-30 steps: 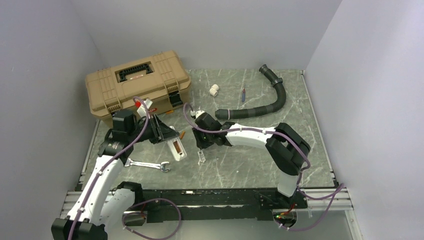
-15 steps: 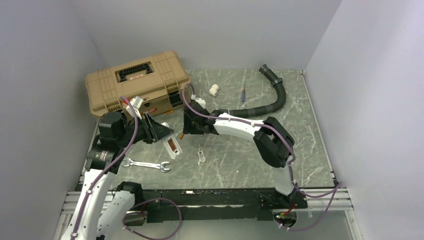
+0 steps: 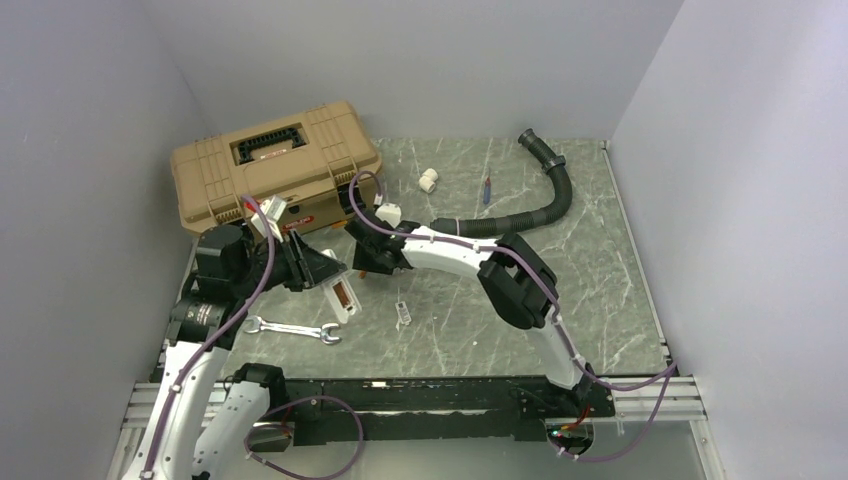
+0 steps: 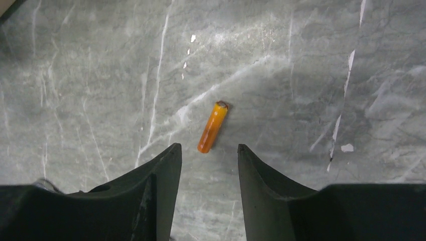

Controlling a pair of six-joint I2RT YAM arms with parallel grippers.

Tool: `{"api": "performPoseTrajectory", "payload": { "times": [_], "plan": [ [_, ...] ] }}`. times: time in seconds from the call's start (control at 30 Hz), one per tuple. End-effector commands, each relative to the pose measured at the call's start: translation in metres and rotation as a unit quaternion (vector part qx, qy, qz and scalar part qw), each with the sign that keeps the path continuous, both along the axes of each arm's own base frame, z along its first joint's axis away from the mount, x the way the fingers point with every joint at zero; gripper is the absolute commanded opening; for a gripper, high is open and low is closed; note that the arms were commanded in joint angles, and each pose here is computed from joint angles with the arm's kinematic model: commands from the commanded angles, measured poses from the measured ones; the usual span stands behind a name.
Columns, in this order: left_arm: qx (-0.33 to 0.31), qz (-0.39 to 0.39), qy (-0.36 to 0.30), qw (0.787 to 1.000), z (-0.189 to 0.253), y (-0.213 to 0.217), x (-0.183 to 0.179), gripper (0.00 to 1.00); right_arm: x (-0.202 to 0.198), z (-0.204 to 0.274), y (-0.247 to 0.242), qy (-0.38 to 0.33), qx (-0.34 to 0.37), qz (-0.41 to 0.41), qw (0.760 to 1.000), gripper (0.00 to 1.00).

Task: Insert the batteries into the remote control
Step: Move the battery to the center of the board.

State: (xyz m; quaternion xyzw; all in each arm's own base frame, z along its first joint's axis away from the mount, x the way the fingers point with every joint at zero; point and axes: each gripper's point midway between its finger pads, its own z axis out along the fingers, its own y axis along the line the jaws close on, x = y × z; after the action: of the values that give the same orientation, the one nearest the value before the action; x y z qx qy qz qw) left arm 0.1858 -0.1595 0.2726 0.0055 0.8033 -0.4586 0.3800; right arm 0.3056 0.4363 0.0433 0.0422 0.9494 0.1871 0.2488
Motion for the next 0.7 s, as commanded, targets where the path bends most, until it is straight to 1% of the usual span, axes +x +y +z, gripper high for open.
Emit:
{"api": "performPoseTrajectory", "payload": {
  "times": [0.0, 0.37, 0.67],
  "plan": [
    [0.003, -0.001, -0.035, 0.999, 0.019, 0.002, -0.004, 0.00, 0.010, 0.001, 0.002, -0.006, -0.011, -0.025, 1.000, 0.46],
    [0.019, 0.007, -0.042, 0.999, 0.023, 0.007, -0.009, 0.00, 0.014, -0.021, 0.005, -0.020, -0.057, -0.019, 0.998, 0.39],
    [0.019, 0.008, -0.041, 0.999, 0.022, 0.007, -0.009, 0.00, 0.003, -0.028, 0.000, -0.041, -0.111, 0.016, 0.993, 0.25]
  ]
}}
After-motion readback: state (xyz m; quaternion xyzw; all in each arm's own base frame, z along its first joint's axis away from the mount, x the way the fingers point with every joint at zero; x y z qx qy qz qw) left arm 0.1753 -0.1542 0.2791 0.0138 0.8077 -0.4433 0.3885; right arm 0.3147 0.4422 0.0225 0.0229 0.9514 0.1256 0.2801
